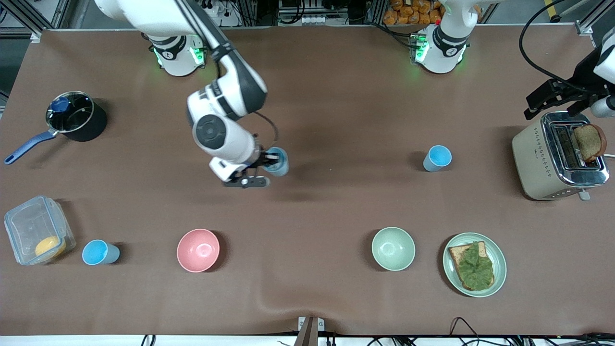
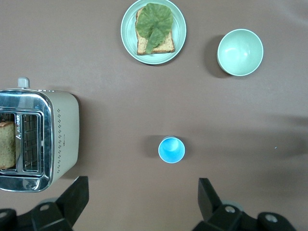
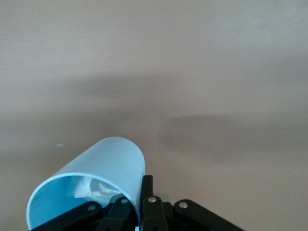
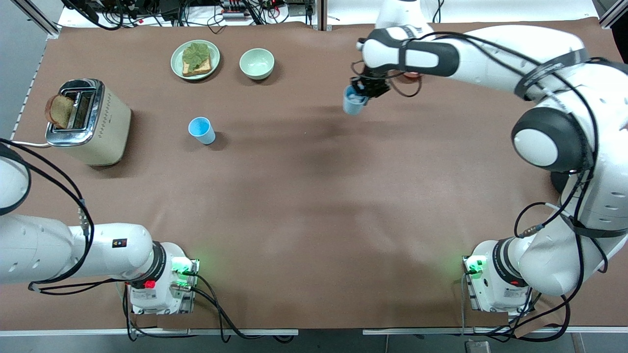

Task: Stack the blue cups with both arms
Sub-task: 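Carry the tissue cup to the table middle and open the right gripper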

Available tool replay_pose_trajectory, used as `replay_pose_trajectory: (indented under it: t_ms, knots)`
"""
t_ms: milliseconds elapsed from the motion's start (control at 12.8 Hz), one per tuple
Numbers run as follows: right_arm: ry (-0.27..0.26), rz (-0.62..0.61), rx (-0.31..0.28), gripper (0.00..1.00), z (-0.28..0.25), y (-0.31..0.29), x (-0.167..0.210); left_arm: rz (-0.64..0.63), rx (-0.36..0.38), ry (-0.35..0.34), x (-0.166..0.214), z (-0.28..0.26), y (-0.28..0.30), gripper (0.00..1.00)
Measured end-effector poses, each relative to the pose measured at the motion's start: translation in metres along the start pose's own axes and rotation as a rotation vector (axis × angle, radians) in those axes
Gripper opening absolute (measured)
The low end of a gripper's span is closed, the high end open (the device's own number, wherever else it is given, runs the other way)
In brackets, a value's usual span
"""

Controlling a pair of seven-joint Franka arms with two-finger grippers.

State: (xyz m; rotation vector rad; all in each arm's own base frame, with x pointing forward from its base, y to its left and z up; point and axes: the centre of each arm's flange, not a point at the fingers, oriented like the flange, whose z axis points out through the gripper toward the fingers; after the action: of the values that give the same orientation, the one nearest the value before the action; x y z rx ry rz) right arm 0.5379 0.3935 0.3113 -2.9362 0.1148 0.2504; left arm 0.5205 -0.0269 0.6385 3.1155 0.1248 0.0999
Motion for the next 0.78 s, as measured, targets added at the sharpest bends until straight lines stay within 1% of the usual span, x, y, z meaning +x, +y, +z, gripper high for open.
replay_pose_trajectory:
  t_ms: [156, 312, 390, 624, 702, 780]
  knots:
    - [0.024, 0.028, 0.013, 0.04, 0.038, -0.033, -0.010, 0.001, 0.000, 0.000, 0.000, 0.000, 0.000, 1.00]
    - [0.045, 0.046, 0.008, 0.04, 0.084, -0.053, -0.019, 0.001, 0.000, -0.002, 0.001, 0.001, 0.000, 1.00]
    - [0.052, 0.044, 0.007, 0.04, 0.099, -0.058, -0.022, 0.001, 0.000, -0.004, 0.001, 0.002, 0.001, 1.00]
    - [0.071, 0.025, 0.014, 0.04, 0.116, -0.073, -0.032, 0.000, 0.000, -0.006, 0.002, 0.003, 0.000, 1.00]
    - [0.074, 0.020, 0.014, 0.10, 0.117, -0.076, -0.036, -0.002, 0.000, -0.006, 0.002, 0.003, -0.001, 1.00]
    - [0.079, 0.016, 0.016, 0.20, 0.115, -0.078, -0.036, -0.006, 0.001, -0.006, 0.002, 0.003, -0.003, 1.00]
